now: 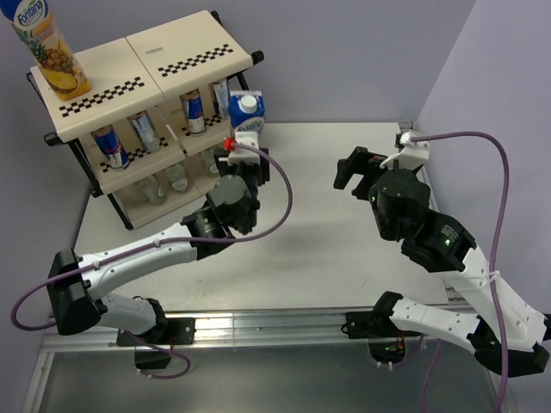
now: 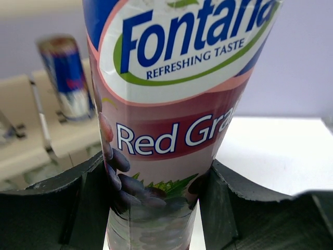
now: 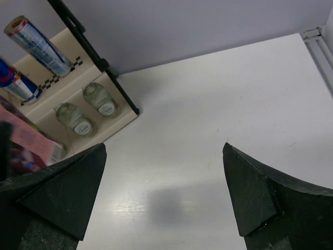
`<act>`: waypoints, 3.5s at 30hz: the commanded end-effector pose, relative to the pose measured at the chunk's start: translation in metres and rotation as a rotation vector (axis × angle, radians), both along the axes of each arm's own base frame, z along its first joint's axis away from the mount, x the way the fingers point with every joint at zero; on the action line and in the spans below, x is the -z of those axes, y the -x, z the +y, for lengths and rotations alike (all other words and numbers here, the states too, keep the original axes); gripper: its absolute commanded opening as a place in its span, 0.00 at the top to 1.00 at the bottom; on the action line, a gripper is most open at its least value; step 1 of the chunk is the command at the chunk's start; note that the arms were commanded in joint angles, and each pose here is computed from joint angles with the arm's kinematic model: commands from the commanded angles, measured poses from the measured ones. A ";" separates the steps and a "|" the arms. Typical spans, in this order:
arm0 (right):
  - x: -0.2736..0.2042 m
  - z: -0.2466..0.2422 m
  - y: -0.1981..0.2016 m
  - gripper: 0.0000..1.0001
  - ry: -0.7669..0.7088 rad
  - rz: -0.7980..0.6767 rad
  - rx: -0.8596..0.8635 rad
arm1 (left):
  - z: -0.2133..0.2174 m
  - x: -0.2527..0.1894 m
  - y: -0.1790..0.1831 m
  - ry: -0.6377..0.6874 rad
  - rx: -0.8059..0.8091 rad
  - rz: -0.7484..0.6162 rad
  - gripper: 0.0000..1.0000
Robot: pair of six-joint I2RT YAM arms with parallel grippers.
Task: Place and organize the beverage onto the shelf
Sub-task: Place the drink on the shelf.
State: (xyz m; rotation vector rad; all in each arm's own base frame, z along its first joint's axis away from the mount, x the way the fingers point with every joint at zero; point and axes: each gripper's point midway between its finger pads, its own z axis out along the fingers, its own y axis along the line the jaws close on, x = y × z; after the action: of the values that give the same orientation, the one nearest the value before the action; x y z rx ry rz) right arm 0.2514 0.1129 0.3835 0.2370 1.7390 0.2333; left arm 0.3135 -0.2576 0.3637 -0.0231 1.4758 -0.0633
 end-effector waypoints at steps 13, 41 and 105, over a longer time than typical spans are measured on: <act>0.071 0.008 -0.032 0.00 0.074 0.133 -0.010 | 0.128 -0.269 0.003 0.353 -0.223 -0.391 0.56; 0.115 0.025 -0.037 0.00 0.103 0.209 -0.088 | 0.229 -0.332 -0.079 0.184 -0.354 -0.611 0.58; 0.114 0.026 -0.032 0.00 0.078 0.170 -0.122 | 0.263 -0.198 -0.125 0.079 -0.384 -0.359 0.09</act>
State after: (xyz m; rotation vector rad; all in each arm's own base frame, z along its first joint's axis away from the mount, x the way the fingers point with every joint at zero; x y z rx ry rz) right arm 0.2814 0.1406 0.2613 0.0808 1.9661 0.2246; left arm 0.4582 0.0065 0.5388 -0.3454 1.1450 0.2177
